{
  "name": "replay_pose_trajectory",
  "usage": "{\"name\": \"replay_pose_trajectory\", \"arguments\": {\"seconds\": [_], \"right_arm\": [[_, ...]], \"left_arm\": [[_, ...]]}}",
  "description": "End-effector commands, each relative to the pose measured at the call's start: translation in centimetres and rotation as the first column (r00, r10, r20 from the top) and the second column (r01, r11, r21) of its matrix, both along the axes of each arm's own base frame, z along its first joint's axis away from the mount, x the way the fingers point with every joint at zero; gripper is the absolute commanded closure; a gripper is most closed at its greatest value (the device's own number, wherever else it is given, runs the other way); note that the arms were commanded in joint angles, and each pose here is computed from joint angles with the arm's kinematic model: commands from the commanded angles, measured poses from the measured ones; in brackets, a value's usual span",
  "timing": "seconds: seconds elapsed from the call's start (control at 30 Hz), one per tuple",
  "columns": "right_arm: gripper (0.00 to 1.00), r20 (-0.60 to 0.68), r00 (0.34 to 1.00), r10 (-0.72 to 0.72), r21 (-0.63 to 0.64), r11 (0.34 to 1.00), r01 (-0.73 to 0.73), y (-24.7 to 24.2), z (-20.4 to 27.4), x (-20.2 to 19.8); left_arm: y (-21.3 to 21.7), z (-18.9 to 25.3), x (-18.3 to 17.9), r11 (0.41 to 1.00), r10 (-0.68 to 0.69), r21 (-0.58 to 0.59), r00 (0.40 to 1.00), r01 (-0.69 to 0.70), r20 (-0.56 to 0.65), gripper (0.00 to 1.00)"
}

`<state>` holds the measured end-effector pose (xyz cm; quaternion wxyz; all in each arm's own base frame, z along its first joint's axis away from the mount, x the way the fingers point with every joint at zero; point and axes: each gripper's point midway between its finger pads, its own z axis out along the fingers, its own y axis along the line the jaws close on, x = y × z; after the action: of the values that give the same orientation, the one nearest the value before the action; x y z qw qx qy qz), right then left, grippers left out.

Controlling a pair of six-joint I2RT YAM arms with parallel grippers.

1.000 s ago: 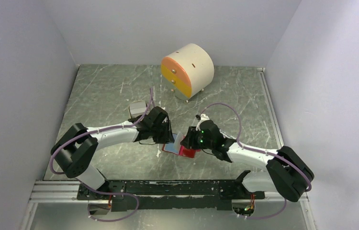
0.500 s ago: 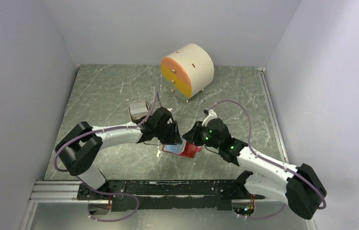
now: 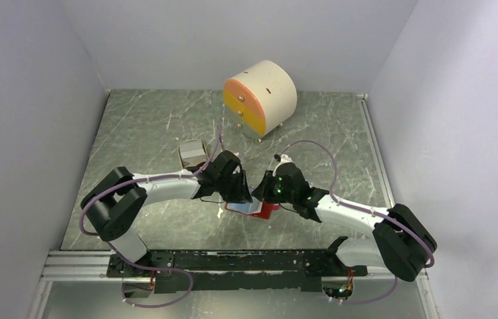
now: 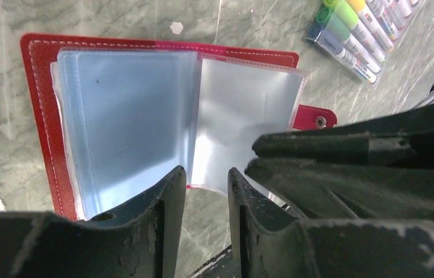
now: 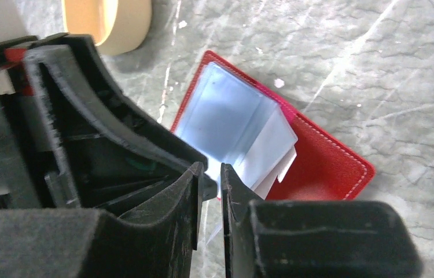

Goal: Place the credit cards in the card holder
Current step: Open the card holder at the center of the board.

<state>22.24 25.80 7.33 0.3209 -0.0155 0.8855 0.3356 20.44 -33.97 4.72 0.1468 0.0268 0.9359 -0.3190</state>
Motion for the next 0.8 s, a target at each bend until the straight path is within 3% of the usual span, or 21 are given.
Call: {"name": "replay_pose_trajectory", "arguments": {"seconds": [0.0, 0.23, 0.47, 0.63, 0.77], "right_arm": [[0.79, -0.002, 1.0, -0.017, -0.068, 0.998, 0.017, -1.2, -1.4, 0.0], [0.78, -0.008, 1.0, 0.003, -0.157, 0.988, -0.004, -3.2, -4.5, -1.4], [0.78, -0.03, 0.993, 0.113, -0.167, 0.979, -0.117, -3.0, -7.3, -2.8], [0.78, 0.003, 0.979, 0.204, -0.148, 0.968, -0.201, -2.0, -7.2, -3.2], [0.78, 0.029, 0.963, 0.269, -0.16, 0.952, -0.261, -1.5, -6.8, -3.1]], "left_arm": [[0.5, 1.7, -0.2, 0.999, 0.05, 0.001, 0.999, -0.051, 0.013, 0.62], [4.6, 2.7, 0.6, 0.981, 0.15, 0.115, 0.985, -0.159, 0.083, 0.58], [6.0, 1.2, 0.3, 0.985, 0.157, 0.07, 0.987, -0.16, 0.046, 0.44], [7.7, 1.2, -0.2, 0.98, 0.195, 0.026, 0.98, -0.196, 0.027, 0.48], [8.3, 1.3, -1.0, 0.982, 0.189, -0.025, 0.982, -0.189, 0.025, 0.46]]}}
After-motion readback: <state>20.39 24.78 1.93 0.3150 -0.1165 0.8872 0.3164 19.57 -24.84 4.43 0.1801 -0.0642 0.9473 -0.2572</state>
